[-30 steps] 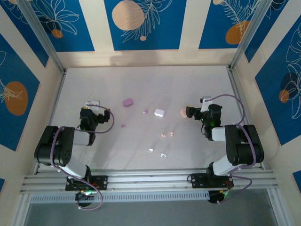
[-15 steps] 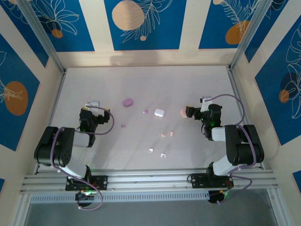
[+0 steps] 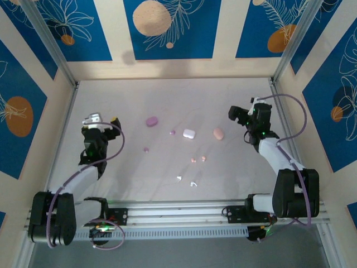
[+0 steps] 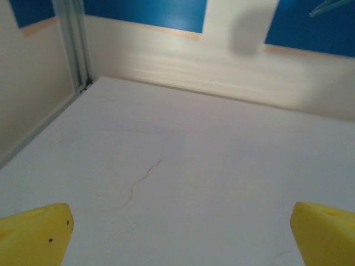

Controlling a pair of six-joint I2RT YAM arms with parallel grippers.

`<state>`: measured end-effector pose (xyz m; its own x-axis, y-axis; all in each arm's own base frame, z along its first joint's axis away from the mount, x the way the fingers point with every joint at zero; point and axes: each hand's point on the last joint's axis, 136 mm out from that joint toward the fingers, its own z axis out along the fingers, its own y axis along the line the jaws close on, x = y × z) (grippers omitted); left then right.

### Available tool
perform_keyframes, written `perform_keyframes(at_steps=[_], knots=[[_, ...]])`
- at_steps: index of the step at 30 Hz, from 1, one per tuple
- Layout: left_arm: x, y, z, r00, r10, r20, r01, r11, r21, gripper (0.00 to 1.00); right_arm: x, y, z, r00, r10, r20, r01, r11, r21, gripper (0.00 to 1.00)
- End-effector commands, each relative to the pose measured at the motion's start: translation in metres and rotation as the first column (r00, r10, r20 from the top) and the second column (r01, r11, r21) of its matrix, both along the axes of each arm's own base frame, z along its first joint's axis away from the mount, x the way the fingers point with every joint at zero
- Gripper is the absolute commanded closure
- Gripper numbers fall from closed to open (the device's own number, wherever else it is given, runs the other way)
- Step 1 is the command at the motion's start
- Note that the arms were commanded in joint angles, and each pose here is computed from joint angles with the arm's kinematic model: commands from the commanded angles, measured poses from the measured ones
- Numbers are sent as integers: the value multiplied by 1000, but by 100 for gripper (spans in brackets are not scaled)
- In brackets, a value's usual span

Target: Insert the wireless bluetooth earbuds into the charging case

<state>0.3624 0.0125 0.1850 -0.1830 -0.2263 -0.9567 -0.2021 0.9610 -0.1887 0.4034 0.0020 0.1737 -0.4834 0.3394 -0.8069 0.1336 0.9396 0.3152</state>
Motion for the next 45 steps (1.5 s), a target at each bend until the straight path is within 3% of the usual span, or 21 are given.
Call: perform_keyframes(at_steps=[1, 3, 6, 8, 10, 13, 22, 30, 45], knots=[[-8, 0, -10, 993, 61, -100, -83, 970, -228, 0, -35, 23, -42, 957, 81, -279, -18, 975, 222, 1], [-15, -4, -18, 991, 54, -123, -91, 945, -315, 0, -36, 35, -45, 940, 151, -307, -57, 954, 294, 2], [-20, -40, -17, 991, -135, -7, 120, 899, -422, 0, -33, 46, -52, 914, 228, -337, -99, 928, 359, 7], [-24, -58, -19, 975, -217, 39, 206, 837, -507, 0, -30, 46, -62, 894, 236, -382, -90, 928, 362, 9], [-26, -78, -24, 948, -317, 17, 271, 783, -560, 0, -25, 51, -70, 866, 280, -413, -111, 915, 388, 16], [-34, -100, -30, 911, -413, -16, 325, 740, -589, 0, -17, 61, -81, 830, 334, -446, -138, 899, 416, 21], [-65, -143, -38, 843, -530, -88, 404, 733, -547, 0, 4, 78, -104, 750, 392, -532, -239, 912, 335, 22], [-82, -173, -36, 784, -614, -95, 485, 700, -524, 0, -2, 93, -124, 680, 413, -606, -319, 911, 263, 22], [-94, -165, -26, 796, -597, -98, 493, 734, -468, 0, -24, 110, -136, 616, 356, -703, -471, 881, 34, 24]])
